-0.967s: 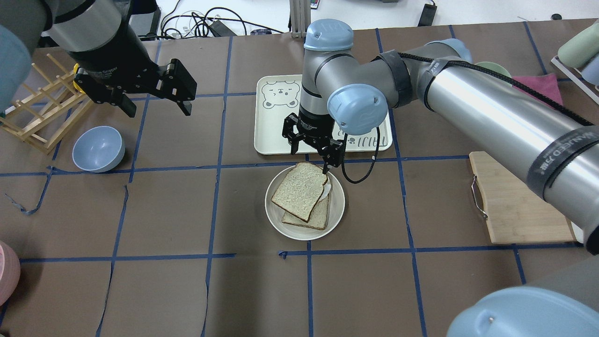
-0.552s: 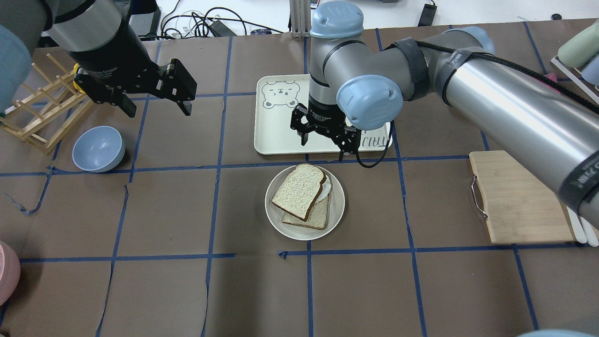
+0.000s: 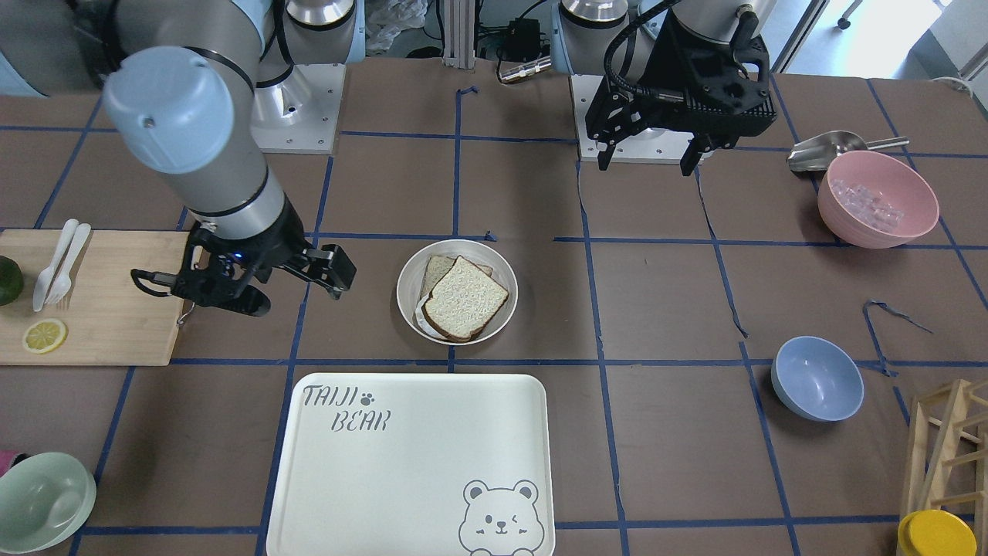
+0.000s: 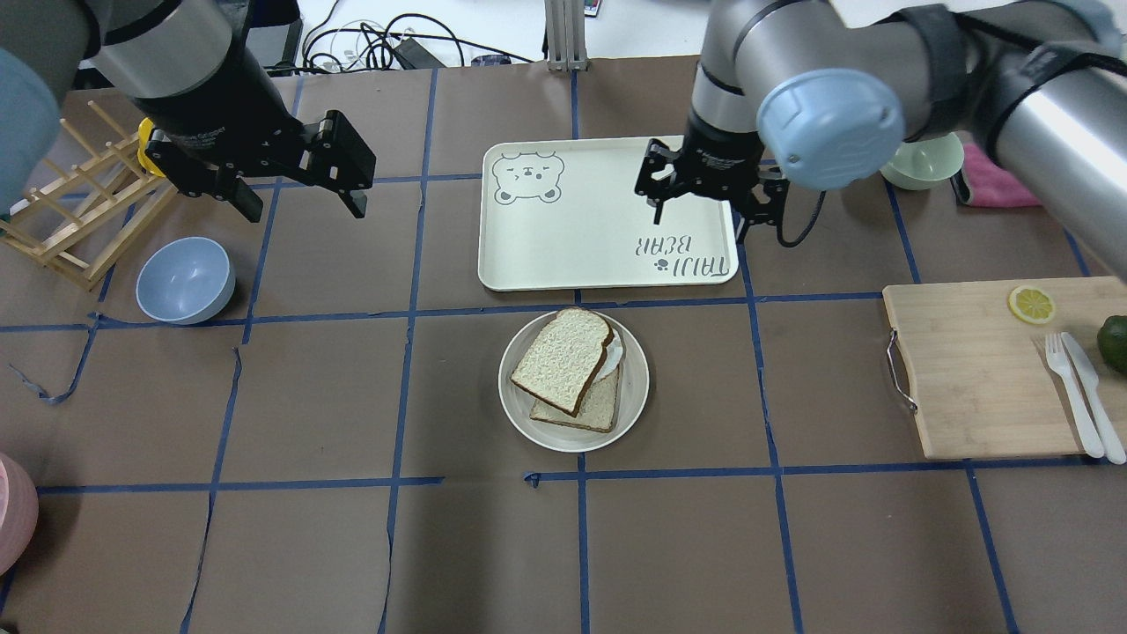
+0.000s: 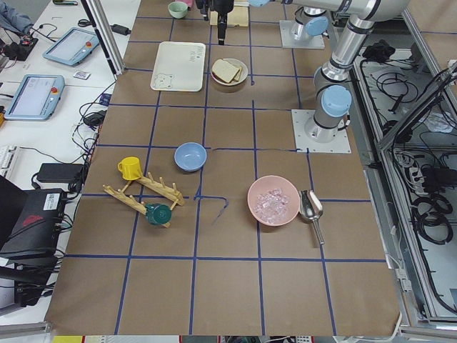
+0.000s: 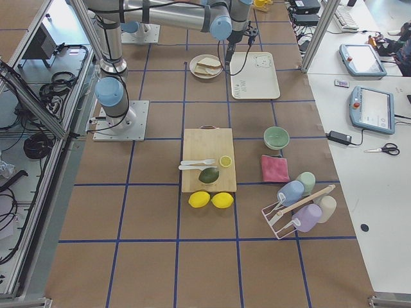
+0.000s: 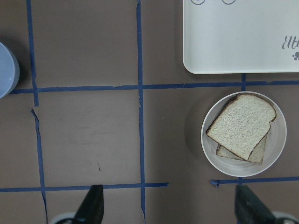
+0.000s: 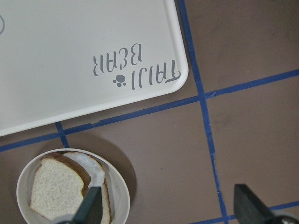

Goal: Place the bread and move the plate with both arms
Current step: 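Raise the right gripper away while the left gripper reaches toward the plate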

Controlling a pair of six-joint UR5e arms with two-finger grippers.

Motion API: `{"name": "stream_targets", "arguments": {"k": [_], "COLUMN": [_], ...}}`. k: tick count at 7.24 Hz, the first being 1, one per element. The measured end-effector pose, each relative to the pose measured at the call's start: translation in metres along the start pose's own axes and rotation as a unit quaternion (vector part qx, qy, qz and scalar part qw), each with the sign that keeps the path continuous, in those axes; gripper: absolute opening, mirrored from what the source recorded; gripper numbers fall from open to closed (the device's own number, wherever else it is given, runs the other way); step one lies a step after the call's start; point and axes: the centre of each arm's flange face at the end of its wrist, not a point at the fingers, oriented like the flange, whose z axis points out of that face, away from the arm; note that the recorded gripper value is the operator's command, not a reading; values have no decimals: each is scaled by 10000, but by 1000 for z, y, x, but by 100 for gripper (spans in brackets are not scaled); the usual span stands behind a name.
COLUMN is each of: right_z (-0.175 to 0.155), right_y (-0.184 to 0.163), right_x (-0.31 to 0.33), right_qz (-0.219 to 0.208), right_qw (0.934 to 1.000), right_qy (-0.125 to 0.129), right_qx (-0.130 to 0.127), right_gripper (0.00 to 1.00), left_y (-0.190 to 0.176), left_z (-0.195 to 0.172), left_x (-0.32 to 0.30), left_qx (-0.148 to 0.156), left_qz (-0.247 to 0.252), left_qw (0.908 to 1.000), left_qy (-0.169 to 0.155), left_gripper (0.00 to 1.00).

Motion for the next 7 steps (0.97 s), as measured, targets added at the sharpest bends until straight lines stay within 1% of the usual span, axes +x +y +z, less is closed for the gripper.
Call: {"name": "stream_targets", "arguments": {"k": [1,2,3,4,6,7], "right_z": [-26,-51,-70,-84,-88,-86], "right_y": [8,21,34,43,46,46], "right_x": [28,52,71,80,88,89], "right_qz": [-392,-706,-861,-908,-861,-841], "right_qw": [9992,9972,9959,9953,9957,9959], "right_qy": [71,186,246,260,273,280], "right_qx": [88,139,147,199,200,169], "right_gripper": [100,100,100,100,100,100], "left_y": [4,9,12,18,36,44], "left_z": [10,28,54,82,137,161], "left_x": [19,37,52,62,74,75], "left_qx": [-76,-103,-64,-59,-134,-204], "left_qz": [-116,-267,-516,-756,-1023,-1255], "left_qw": [9999,9996,9986,9971,9947,9919], "left_qy": [-2,-2,13,18,-8,-36], "left_gripper": [100,100,100,100,100,95]}}
